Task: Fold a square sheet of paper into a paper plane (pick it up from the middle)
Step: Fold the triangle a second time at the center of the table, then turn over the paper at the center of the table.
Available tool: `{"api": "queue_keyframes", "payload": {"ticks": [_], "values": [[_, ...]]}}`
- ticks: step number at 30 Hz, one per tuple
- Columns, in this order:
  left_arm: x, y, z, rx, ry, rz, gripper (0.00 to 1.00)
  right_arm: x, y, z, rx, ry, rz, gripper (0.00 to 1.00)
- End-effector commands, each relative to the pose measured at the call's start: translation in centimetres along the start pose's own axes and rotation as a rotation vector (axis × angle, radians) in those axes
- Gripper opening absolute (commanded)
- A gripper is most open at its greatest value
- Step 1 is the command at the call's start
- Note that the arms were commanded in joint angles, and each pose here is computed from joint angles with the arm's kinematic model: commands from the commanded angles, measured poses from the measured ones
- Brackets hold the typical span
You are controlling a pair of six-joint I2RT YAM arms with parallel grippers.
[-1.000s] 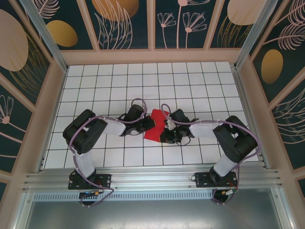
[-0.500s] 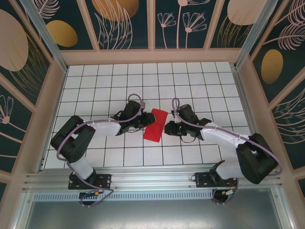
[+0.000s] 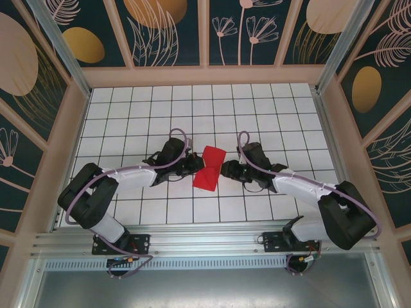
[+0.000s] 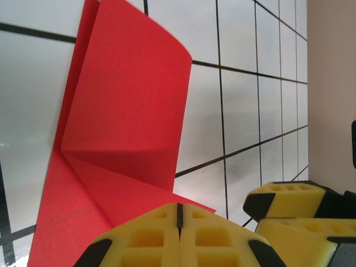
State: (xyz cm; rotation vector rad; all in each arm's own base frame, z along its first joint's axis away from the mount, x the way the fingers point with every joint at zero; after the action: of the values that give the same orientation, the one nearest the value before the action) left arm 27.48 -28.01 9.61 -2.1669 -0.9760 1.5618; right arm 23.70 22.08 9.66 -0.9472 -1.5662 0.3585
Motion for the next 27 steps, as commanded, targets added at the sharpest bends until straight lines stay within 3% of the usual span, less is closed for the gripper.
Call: {"api": "queue_keyframes", "payload": {"ticks": [1,5,18,27], "values": [[0.5,1.0,0.9,0.059,0.002,0.018,0.03,0.8,0.7,-0.2,0.010,0.008,-0.032,0.48],[0.4,2.2,0.8,0.078,-0.004,0.036,0.03,0.8,1.5,0.2,0.034,0.000,-0.017,0.53],[2.5,5.3,1.1,0.121,-0.039,-0.031,0.05,0.7,2.7,0.5,0.056,0.006,-0.013,0.56],[3.0,4.7,1.7,0.115,-0.040,-0.041,0.07,0.7,4.1,0.1,0.068,0.052,-0.003,0.50]]}}
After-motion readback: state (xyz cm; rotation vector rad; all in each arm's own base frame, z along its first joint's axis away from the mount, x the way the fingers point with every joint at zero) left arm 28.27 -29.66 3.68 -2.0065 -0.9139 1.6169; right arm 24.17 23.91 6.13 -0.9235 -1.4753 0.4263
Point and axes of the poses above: each hand's point on the last joint's axis, 136 mm out from that joint toward the fingers, its own y axis out along the fingers, its own x axis along the line the jaws close on, z = x × y, the point moved 3 cm from there along -y, back along the fingers, and after that the axes turned 8 degrees about y, right-handed, at the moved point
